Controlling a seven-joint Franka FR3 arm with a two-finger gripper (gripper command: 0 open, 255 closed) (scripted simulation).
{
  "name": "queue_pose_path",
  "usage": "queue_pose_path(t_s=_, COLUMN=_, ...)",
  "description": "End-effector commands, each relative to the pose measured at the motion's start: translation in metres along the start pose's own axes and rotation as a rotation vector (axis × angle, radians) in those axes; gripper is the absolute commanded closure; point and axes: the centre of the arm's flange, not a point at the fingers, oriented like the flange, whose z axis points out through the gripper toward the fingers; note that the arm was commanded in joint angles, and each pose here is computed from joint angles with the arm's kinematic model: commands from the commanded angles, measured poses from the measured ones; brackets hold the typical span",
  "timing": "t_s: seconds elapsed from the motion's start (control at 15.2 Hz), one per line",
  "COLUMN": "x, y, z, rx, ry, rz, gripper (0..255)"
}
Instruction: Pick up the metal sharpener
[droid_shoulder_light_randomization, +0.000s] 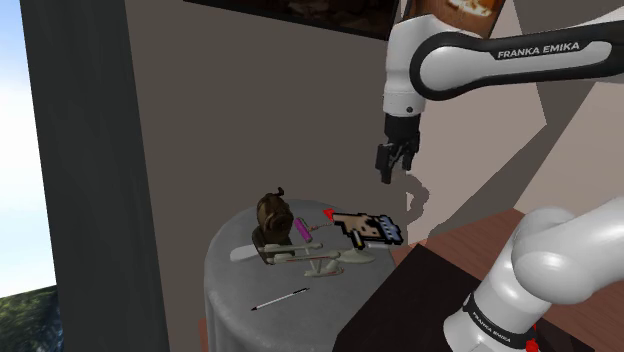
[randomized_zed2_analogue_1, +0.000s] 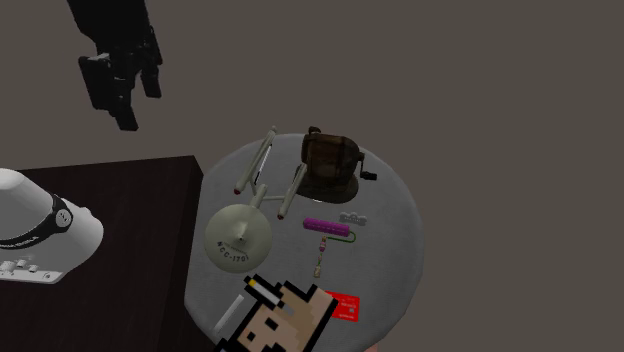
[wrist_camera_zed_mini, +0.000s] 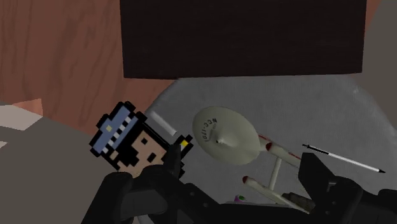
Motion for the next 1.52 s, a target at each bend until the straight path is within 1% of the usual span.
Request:
queue_pose_path(t_s=0.0, x=0.021, y=-0.011, z=0.008, rx=0.007, ry=0.008, rz=0.034, gripper=0)
queue_pose_path(t_s=0.73, x=0.134, y=-0.071, z=0.062, rx=0.039, ry=0.041, rz=0.208, gripper=0)
queue_pose_path(t_s=1.45, x=0.257, y=-0.113, z=0.110, rx=0.071, ry=0.073, rz=0.383, gripper=0)
